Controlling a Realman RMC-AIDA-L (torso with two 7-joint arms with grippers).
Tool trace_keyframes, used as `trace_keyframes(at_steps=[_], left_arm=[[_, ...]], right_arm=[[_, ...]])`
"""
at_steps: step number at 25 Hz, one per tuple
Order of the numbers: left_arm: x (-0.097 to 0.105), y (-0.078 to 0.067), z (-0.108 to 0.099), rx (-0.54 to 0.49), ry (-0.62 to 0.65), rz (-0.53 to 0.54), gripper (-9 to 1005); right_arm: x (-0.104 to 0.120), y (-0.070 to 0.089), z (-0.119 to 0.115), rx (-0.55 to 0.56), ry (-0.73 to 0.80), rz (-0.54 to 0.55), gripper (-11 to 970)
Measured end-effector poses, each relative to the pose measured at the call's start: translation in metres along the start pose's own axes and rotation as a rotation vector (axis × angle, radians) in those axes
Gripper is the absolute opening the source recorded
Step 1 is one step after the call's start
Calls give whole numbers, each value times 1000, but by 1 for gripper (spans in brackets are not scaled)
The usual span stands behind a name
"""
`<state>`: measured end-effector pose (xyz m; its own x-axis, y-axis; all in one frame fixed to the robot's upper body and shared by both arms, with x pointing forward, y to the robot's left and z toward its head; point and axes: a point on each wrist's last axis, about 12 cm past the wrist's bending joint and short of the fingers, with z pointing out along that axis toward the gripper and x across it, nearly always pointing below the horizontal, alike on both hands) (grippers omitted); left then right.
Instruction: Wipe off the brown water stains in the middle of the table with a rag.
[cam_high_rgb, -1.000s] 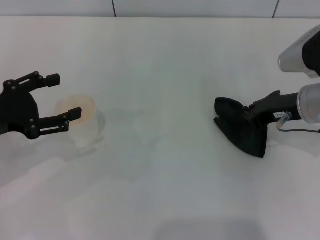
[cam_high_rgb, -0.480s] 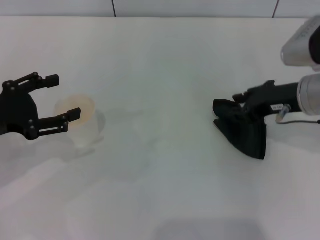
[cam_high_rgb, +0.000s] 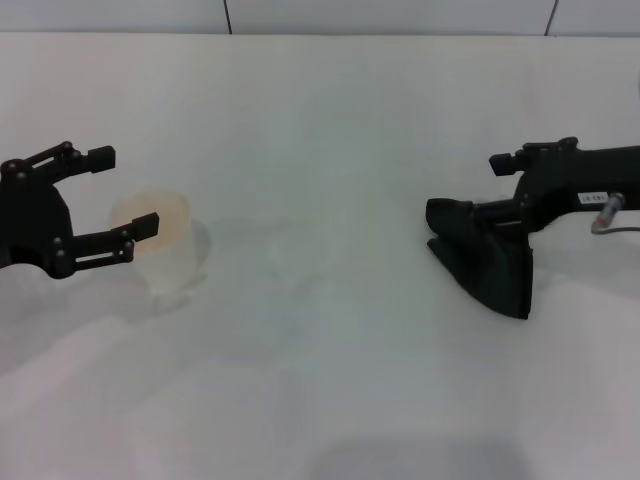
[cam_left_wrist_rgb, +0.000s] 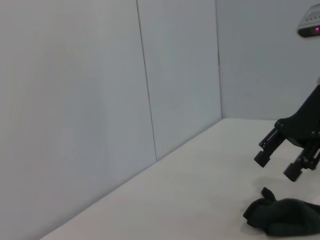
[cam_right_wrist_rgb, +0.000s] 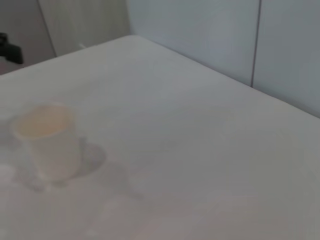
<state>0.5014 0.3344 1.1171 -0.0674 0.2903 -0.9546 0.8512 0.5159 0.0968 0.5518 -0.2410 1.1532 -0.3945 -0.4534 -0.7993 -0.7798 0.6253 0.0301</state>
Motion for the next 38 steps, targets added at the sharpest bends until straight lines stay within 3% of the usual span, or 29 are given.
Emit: trace_keyframes(at_steps=[11, 20, 38], left_arm=[[0, -11, -14, 22, -58, -14, 879], [8, -24, -27, 40, -47, -53, 879], [9, -22, -24, 60, -12, -70, 879]], right_arm=[[18, -1, -16, -114, -106, -63, 827], [32, -1, -18, -180, -122, -128, 815], [24, -7, 3, -201, -79, -138, 815]])
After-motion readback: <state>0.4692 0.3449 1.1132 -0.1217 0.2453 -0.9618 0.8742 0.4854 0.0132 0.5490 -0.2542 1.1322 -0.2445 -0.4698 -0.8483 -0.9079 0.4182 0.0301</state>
